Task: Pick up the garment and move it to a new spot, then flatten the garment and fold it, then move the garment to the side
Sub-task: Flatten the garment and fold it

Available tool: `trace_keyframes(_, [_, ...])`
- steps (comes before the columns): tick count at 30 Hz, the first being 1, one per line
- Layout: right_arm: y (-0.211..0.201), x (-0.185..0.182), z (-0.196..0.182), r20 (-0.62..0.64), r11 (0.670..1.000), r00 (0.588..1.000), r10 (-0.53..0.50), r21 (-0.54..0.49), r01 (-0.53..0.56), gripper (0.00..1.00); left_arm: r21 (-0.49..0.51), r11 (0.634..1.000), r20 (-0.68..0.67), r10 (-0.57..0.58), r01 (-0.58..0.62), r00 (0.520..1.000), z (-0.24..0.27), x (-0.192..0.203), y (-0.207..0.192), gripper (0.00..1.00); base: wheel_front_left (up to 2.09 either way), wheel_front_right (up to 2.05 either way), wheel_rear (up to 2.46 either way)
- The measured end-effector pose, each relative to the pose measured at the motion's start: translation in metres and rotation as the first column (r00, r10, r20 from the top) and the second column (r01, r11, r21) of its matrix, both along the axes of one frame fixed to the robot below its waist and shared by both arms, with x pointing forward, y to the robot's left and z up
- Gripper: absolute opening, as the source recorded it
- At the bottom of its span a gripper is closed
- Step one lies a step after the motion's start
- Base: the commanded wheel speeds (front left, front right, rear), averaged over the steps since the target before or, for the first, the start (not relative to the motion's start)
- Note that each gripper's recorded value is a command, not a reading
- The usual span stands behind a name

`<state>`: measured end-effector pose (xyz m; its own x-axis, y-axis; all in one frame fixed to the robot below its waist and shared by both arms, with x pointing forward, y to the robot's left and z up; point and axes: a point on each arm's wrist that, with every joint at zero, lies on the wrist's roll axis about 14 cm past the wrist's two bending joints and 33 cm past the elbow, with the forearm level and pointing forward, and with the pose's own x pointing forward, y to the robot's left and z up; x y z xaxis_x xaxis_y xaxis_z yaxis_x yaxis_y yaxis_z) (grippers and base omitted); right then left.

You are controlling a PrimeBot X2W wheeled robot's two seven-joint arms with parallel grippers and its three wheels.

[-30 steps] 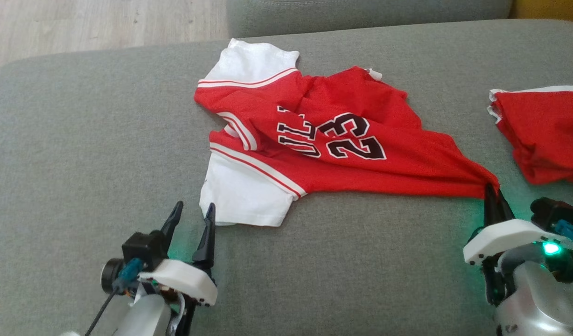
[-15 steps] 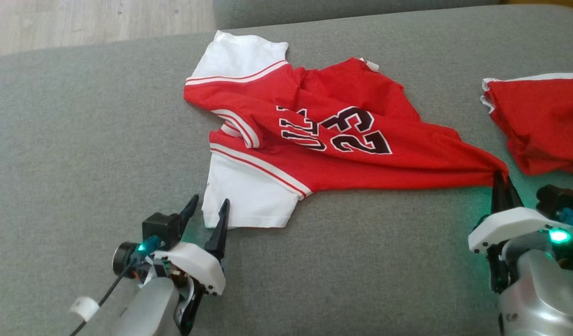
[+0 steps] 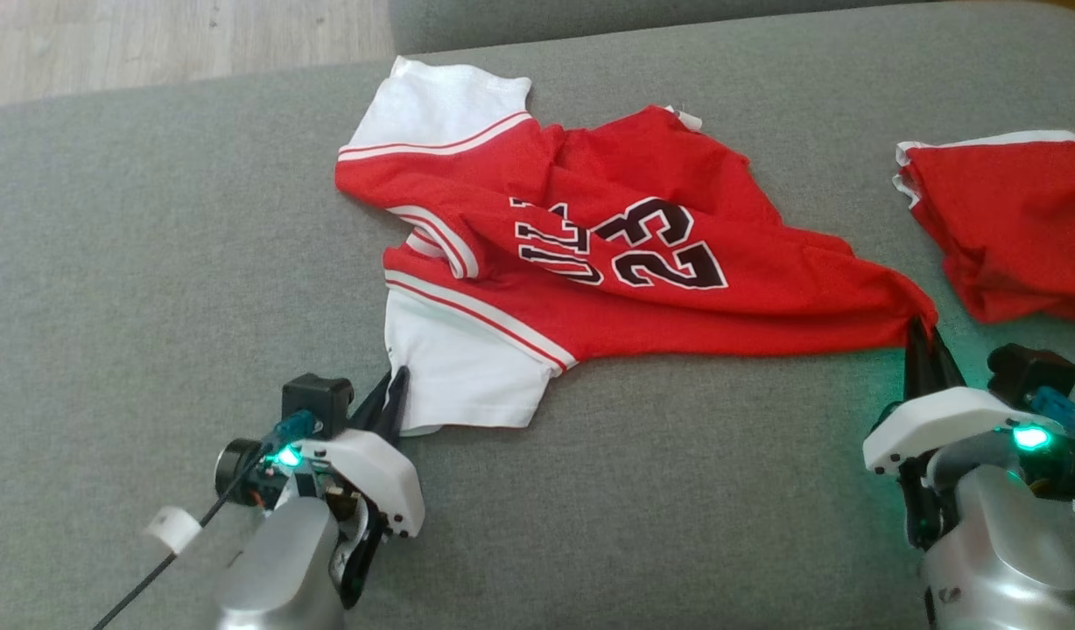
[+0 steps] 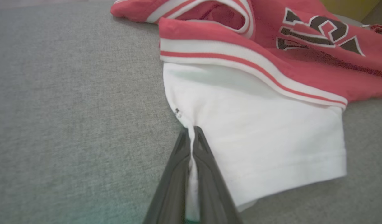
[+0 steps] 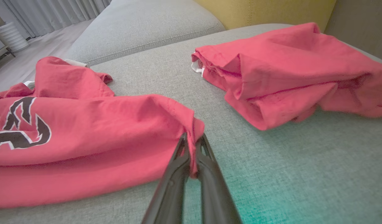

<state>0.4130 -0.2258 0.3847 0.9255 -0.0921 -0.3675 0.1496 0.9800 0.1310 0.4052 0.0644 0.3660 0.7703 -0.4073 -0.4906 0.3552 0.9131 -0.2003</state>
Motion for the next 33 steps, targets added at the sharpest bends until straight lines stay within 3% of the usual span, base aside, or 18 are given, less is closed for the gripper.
trace_keyframes(5, [0.009, 0.003, 0.007, 0.024, 1.000, 0.999, 0.023, 0.010, -0.024, 0.00, -0.051, 0.999, 0.022, 0.016, -0.015, 1.000, 0.010, -0.001, -0.002, 0.00, 0.00, 0.00, 0.00])
trace_keyframes(10, [0.022, 0.010, 0.026, 0.091, 0.998, 0.994, 0.061, 0.015, -0.062, 0.00, -0.170, 0.983, 0.150, 0.089, -0.063, 0.985, 0.046, 0.010, 0.002, 0.00, 0.00, 0.00, 0.00])
trace_keyframes(15, [0.043, 0.019, 0.055, 0.188, 0.992, 0.975, 0.122, 0.018, -0.127, 0.00, -0.296, 0.950, 0.316, 0.200, -0.104, 0.928, 0.108, 0.032, 0.023, 0.00, 0.00, 0.00, 0.00])
trace_keyframes(20, [0.067, 0.028, 0.102, 0.331, 0.976, 0.921, 0.207, -0.006, -0.217, 0.00, -0.422, 0.902, 0.450, 0.294, -0.089, 0.843, 0.177, 0.042, 0.041, 0.00, 0.00, 0.00, 0.00])
trace_keyframes(23, [0.068, 0.030, 0.137, 0.424, 0.969, 0.875, 0.235, -0.037, -0.243, 0.00, -0.472, 0.879, 0.532, 0.342, -0.065, 0.774, 0.221, 0.042, 0.056, 0.00, 0.00, 0.00, 0.00])
trace_keyframes(26, [0.072, 0.031, 0.182, 0.535, 0.960, 0.801, 0.267, -0.072, -0.271, 0.00, -0.510, 0.860, 0.615, 0.395, -0.038, 0.682, 0.271, 0.037, 0.071, 0.00, 0.00, 0.00, 0.00])
trace_keyframes(31, [0.073, 0.024, 0.281, 0.717, 0.942, 0.616, 0.327, -0.193, -0.276, 0.00, -0.592, 0.802, 0.729, 0.491, 0.081, 0.477, 0.374, 0.014, 0.086, 0.00, 0.00, 0.00, 0.00])
trace_keyframes(32, [0.073, 0.024, 0.281, 0.717, 0.942, 0.616, 0.327, -0.193, -0.276, 0.00, -0.592, 0.802, 0.729, 0.491, 0.081, 0.477, 0.374, 0.014, 0.086, 0.00, 0.00, 0.00, 0.00])
trace_keyframes(33, [0.070, 0.015, 0.313, 0.757, 0.936, 0.553, 0.347, -0.240, -0.258, 0.00, -0.604, 0.786, 0.759, 0.517, 0.133, 0.396, 0.409, -0.001, 0.091, 0.00, 0.00, 0.00, 0.00])
